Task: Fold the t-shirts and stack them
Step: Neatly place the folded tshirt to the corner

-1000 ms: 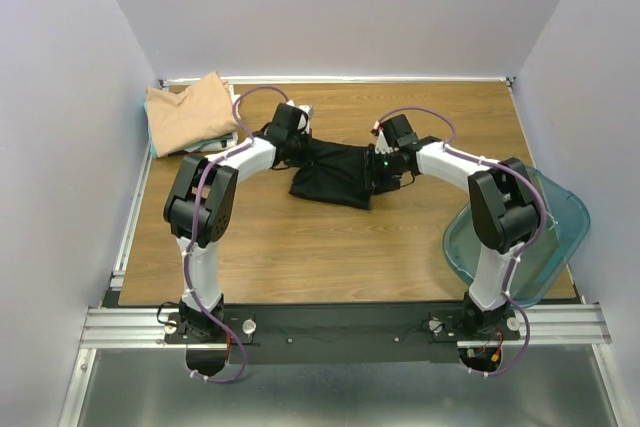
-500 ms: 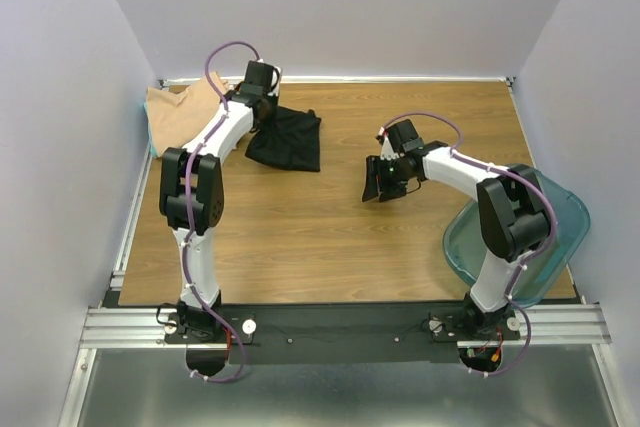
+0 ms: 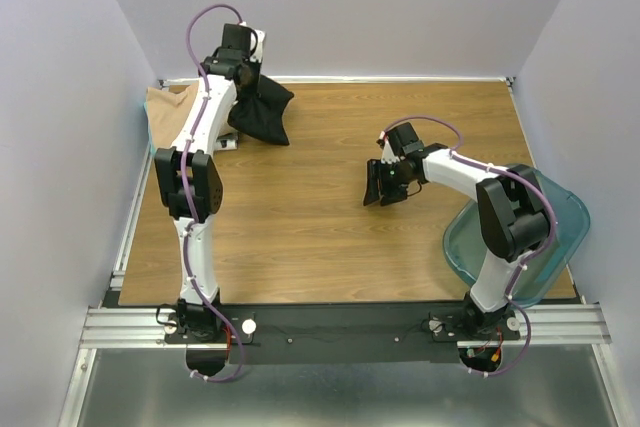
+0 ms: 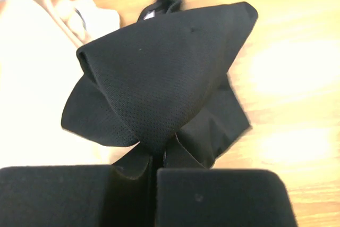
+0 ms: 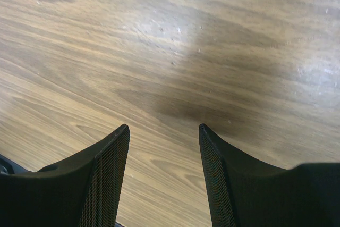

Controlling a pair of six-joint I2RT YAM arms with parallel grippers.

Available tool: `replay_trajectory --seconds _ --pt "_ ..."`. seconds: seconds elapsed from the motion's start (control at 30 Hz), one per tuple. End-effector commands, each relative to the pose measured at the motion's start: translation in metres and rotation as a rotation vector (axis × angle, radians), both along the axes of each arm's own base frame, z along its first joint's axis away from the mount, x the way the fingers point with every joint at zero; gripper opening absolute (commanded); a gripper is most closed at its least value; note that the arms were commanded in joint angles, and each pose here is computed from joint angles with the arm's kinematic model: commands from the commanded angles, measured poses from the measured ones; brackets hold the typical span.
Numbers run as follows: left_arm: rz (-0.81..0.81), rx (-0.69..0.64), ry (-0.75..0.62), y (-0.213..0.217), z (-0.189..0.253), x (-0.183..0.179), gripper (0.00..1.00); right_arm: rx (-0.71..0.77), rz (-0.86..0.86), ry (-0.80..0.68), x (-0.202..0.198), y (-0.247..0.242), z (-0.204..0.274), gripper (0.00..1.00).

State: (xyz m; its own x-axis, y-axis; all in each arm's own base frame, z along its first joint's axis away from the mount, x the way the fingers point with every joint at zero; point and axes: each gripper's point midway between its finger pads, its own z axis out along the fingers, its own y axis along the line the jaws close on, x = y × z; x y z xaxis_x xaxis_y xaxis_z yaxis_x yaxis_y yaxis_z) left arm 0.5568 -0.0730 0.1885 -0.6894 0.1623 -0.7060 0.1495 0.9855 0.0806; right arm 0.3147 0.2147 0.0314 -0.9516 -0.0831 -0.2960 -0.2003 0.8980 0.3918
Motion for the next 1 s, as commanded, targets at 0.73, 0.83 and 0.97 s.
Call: replay_trajectory --seconds 0.73,0.83,0.97 --pt "-0.04 -0.307 -0.247 0.115 0.119 -0.011 0.0 0.018 -0.003 0.047 -0.019 -0.002 0.004 0.62" --pt "-0.03 -0.312 -0.253 0.125 0.12 -0.013 0.0 0.019 -0.002 0.051 -0.021 -0.001 0.003 0.62" --pt "-0.01 -0.315 -0.247 0.142 0.114 -0.014 0.0 0.019 -0.002 0.062 -0.023 -0.002 0.0 0.62"
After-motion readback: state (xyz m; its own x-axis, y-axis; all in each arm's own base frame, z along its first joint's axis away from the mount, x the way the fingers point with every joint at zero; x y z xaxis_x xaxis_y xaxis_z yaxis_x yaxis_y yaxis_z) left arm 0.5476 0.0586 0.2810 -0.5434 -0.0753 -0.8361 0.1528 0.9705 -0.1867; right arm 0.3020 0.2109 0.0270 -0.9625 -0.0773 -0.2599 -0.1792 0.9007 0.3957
